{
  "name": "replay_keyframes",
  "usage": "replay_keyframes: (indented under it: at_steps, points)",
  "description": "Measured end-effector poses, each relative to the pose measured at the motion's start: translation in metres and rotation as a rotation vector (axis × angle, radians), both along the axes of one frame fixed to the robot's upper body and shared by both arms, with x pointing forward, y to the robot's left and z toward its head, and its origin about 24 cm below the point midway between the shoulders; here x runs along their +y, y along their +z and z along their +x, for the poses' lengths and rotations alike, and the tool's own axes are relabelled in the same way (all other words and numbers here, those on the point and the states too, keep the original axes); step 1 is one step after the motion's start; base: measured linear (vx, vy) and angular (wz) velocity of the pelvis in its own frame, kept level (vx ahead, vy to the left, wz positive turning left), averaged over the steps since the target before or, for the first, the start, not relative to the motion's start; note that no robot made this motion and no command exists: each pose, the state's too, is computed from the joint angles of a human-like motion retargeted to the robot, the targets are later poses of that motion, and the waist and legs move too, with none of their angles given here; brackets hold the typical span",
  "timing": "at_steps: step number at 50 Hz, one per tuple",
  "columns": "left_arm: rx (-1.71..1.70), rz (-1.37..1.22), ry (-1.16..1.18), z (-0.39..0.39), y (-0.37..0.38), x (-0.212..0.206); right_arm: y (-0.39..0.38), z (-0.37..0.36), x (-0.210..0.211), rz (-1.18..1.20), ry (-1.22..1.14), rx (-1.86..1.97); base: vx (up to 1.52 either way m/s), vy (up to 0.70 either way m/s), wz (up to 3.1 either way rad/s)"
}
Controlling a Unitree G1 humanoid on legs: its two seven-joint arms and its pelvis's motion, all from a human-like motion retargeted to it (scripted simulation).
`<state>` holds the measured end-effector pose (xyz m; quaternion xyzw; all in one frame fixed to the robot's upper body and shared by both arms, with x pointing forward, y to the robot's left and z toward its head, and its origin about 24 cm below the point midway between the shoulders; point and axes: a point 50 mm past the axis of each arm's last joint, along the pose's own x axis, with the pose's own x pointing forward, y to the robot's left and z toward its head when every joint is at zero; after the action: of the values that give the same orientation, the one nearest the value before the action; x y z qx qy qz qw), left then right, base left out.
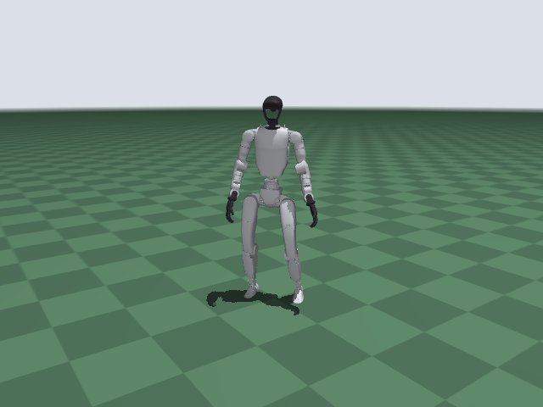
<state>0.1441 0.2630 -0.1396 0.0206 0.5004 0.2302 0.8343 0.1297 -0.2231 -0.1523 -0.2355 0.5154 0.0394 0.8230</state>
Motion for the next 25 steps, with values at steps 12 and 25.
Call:
replay_keyframes:
  at_steps: [12, 25]
  points:
    - [-0.007, -0.039, 0.023, -0.001, -0.002, -0.005, -0.001, -0.006, -0.005, 0.001, -0.012, 0.027, 0.00, 0.00, 0.00]
    - [-0.025, -0.093, 0.062, -0.002, -0.005, -0.012, -0.002, -0.013, -0.012, -0.001, -0.046, 0.058, 0.00, 0.00, 0.00]
